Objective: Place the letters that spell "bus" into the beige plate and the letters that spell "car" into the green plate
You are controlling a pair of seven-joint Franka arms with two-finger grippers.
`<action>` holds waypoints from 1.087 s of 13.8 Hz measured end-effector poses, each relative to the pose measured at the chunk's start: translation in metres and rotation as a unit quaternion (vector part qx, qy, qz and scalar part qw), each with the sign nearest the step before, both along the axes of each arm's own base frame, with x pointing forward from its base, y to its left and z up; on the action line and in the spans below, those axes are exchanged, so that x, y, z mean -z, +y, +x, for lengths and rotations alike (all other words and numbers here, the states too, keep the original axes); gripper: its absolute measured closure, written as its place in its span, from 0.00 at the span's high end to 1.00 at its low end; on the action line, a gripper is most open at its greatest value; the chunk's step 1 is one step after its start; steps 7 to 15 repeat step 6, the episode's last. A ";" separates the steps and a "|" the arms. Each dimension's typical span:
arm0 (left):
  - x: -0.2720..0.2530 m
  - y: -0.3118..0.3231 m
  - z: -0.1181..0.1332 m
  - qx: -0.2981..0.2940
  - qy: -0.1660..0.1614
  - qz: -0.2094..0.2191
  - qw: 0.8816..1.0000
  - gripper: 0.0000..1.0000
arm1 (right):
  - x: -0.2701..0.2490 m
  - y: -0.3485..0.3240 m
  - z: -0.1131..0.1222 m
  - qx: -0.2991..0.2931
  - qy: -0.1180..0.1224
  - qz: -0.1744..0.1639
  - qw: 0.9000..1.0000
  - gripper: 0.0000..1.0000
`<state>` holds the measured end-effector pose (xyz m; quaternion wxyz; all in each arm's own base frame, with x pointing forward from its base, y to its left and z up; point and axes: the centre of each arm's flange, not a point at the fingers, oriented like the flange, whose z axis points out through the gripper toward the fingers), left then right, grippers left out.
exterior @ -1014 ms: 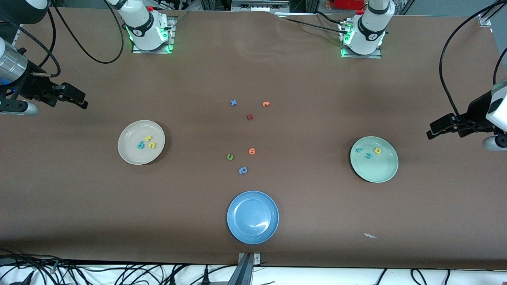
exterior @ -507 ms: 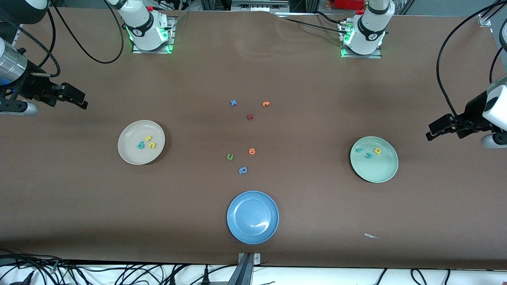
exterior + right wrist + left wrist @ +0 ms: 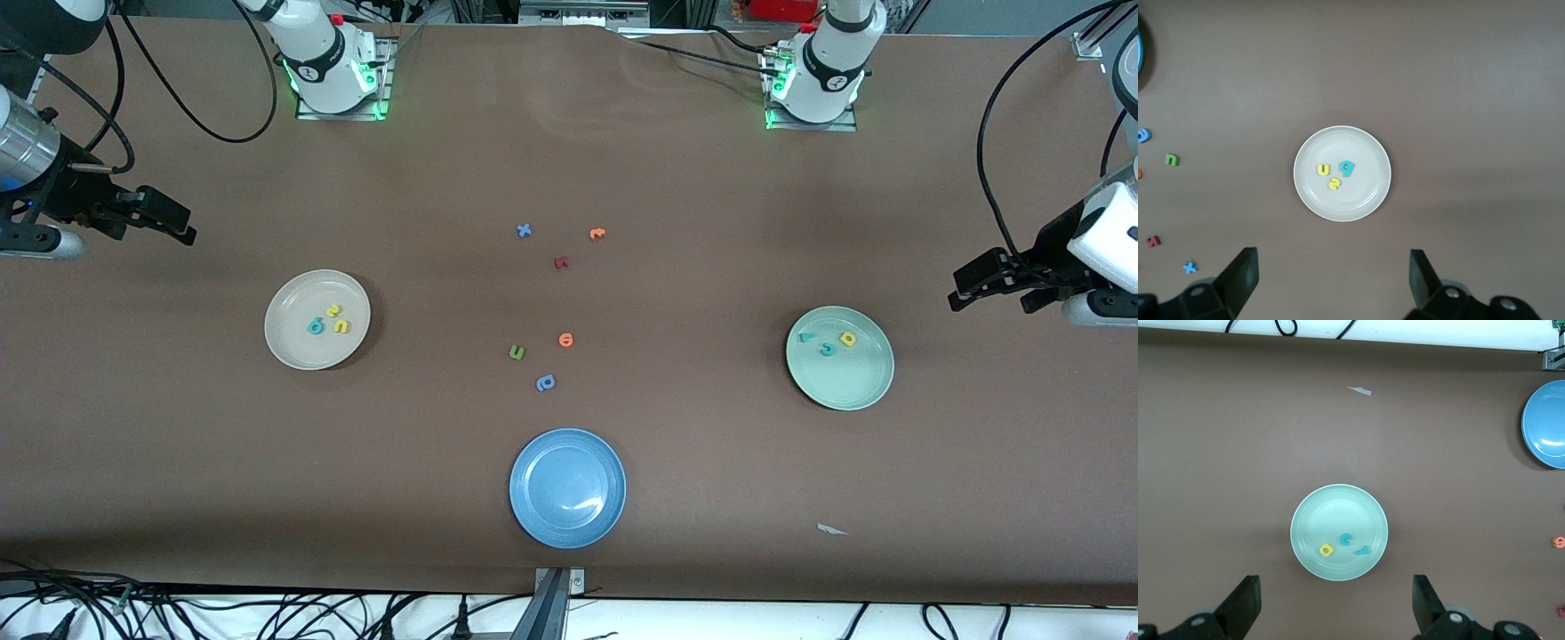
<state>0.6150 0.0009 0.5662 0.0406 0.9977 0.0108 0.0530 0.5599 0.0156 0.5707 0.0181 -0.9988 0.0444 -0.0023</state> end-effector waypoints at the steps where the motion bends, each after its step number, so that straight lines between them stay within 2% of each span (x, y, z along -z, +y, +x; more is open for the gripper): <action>1: 0.000 0.000 0.000 0.000 0.000 0.000 1.000 1.00 | 0.000 0.000 0.000 0.000 0.000 0.000 1.000 1.00; 6: 0.004 0.001 -0.004 0.004 0.019 0.000 1.000 1.00 | 0.000 0.000 0.000 0.000 0.000 0.000 1.000 1.00; 15: 0.004 0.001 -0.004 0.004 0.019 0.000 1.000 1.00 | 0.000 0.000 0.000 0.000 0.000 0.000 1.000 1.00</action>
